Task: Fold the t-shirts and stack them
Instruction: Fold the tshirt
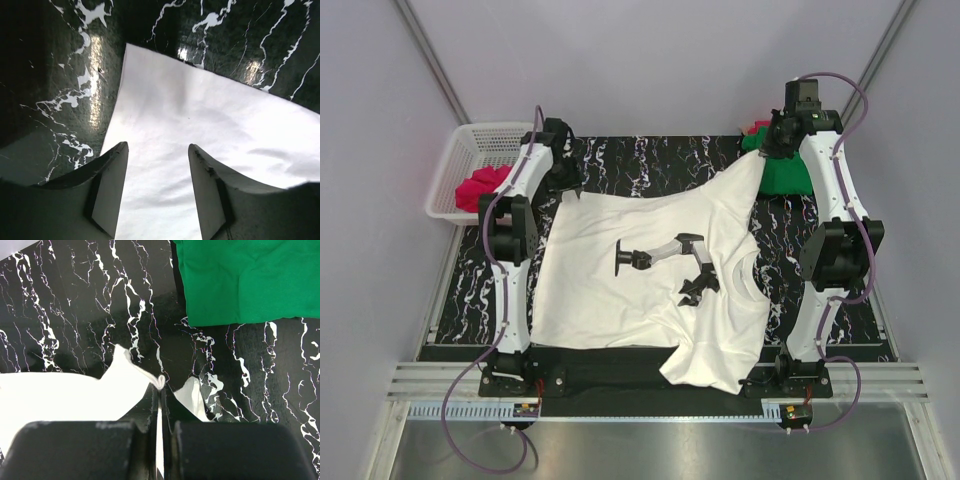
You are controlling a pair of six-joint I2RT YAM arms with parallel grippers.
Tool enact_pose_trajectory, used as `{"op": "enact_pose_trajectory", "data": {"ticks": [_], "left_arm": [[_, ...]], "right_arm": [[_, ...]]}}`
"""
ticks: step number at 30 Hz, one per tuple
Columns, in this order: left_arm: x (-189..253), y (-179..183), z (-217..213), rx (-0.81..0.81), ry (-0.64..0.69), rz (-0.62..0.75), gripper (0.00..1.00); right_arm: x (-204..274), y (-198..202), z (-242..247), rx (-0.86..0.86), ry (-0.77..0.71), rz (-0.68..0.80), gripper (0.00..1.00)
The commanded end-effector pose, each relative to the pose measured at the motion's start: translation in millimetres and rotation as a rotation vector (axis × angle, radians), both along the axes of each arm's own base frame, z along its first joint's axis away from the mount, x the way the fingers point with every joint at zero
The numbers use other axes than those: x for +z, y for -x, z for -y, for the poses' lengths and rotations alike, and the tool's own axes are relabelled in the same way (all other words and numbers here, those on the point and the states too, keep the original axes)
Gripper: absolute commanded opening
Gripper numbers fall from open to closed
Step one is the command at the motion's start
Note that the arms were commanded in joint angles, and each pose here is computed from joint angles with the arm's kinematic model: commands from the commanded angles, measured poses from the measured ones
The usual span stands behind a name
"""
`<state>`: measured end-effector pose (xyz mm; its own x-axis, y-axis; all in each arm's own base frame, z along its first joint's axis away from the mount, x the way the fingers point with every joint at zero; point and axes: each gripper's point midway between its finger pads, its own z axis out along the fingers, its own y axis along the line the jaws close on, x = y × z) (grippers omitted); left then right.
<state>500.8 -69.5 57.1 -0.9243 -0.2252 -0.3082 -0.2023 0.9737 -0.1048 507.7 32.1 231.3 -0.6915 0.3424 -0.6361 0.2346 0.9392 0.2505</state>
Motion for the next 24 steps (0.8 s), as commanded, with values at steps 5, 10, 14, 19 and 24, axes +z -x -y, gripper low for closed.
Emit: {"op": "enact_pose_trajectory", "data": {"ticks": [5,10,14,19,24], "left_arm": [[21.5,-26.9,-4.9,0.023,-0.005,0.102,0.57],[7.1,-35.7,-6.6,0.038,-0.018,0.096,0.57],[0.2,-42.9,-6.6,0.05,-0.01,0.1,0.56],[-10.7,-50.2,-17.1,0.078,-0.016,0.096,0.55],[-3.4,-56.5,-33.0,0.106,-0.016,0.119,0.55]], "right_arm": [[27.5,-5.9,-0.5,0.004,0.005,0.08,0.0],[26.7,2.1,-7.7,0.035,-0.024,0.07,0.0],[27.6,7.2,-11.2,0.048,-0.037,0.072,0.0],[26.7,14.1,-13.9,0.061,-0.047,0.07,0.0],[19.9,19.8,-15.7,0.071,-0.054,0.054,0.0]]}}
